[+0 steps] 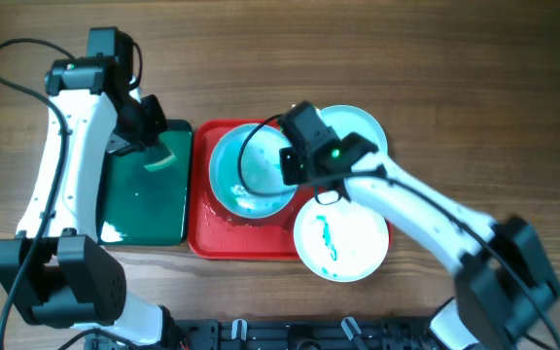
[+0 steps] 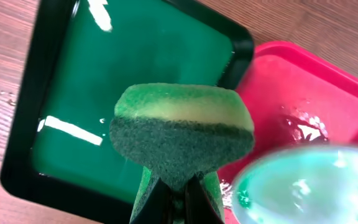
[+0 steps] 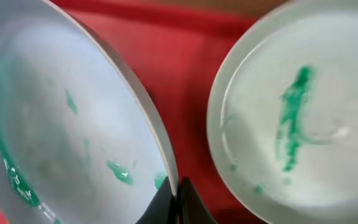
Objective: Clean dirty plates on tray and stack at the side
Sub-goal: 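Lift the cleaned plate with the right gripper and place it right of the tray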
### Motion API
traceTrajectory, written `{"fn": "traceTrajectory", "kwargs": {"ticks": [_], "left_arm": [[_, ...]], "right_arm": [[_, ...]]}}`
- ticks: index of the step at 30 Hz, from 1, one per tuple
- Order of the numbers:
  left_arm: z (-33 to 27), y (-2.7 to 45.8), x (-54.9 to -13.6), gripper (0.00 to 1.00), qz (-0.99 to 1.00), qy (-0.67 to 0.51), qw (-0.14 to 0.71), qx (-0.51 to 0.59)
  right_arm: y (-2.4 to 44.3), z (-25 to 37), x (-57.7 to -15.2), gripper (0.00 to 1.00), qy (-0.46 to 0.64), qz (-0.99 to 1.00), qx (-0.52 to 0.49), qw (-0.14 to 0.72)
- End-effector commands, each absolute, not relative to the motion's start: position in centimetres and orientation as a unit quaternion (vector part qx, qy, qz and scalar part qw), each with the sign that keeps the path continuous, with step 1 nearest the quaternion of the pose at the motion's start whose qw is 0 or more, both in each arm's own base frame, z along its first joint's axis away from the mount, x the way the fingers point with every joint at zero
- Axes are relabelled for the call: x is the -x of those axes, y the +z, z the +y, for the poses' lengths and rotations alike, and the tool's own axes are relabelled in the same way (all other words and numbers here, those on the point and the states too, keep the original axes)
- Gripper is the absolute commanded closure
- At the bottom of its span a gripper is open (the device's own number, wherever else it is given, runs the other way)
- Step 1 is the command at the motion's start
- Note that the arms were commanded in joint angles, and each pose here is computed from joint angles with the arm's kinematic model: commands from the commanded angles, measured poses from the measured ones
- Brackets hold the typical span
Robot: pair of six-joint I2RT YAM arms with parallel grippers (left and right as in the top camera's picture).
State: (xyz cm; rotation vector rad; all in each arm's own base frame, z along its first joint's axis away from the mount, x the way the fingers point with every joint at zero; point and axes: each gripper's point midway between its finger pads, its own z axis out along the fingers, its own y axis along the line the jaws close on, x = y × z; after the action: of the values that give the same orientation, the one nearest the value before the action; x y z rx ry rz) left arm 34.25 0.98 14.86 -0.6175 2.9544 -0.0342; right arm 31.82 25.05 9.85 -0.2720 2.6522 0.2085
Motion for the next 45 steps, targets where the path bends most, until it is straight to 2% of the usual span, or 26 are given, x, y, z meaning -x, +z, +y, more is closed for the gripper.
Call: {"fn": "traceTrajectory", "kwargs": {"ticks": [1, 7, 15, 26, 29, 32, 35, 38, 42, 45], "left_arm": [[1.4, 16.1, -34.5, 0.96, 0.973, -0.009, 0.082, 0.215], [1.5, 16.1, -34.5, 0.96, 0.973, -0.009, 0.083, 0.215], [1.4, 16.1, -34.6, 0.96, 0.973, -0.009, 0.085, 0.215], [1.5, 16.2, -34.9, 0.96, 0.972, -0.011, 0.092, 0.215], [1.0, 16.2, -35.0, 0.96, 0.972, -0.024, 0.09, 0.214], [0.9, 16.2, -35.0, 0.96, 0.973, -0.025, 0.09, 0.213], [0.6, 16.2, -35.0, 0.96, 0.973, -0.035, 0.088, 0.212], [0.0, 16.2, -35.0, 0.96, 0.973, -0.05, 0.085, 0.211], [-1.8, 16.3, -35.1, 0.96, 0.974, -0.065, 0.082, 0.2], [-3.8, 16.4, -35.5, 0.96, 0.976, -0.071, 0.091, 0.187]], "right_arm": [[15.2, 22.5, -33.2, 0.96, -0.052, 0.925, 0.094, 0.365], [20.7, 22.1, -32.1, 0.96, -0.242, 0.828, 0.165, 0.478], [26.4, 25.3, -29.3, 0.96, -0.362, 0.719, 0.232, 0.546], [27.2, 26.1, -28.2, 0.96, -0.375, 0.702, 0.243, 0.554], [23.9, 28.3, -28.1, 0.96, -0.271, 0.748, 0.276, 0.539], [20.3, 29.0, -27.2, 0.96, -0.157, 0.818, 0.239, 0.5], [16.7, 28.5, -27.3, 0.96, -0.051, 0.891, 0.204, 0.403], [16.4, 27.3, -29.0, 0.96, 0.085, 0.926, 0.194, 0.311], [18.3, 22.6, -32.2, 0.96, 0.239, 0.932, 0.117, 0.248], [18.3, 17.1, -33.8, 0.96, 0.268, 0.937, 0.036, 0.221]]}}
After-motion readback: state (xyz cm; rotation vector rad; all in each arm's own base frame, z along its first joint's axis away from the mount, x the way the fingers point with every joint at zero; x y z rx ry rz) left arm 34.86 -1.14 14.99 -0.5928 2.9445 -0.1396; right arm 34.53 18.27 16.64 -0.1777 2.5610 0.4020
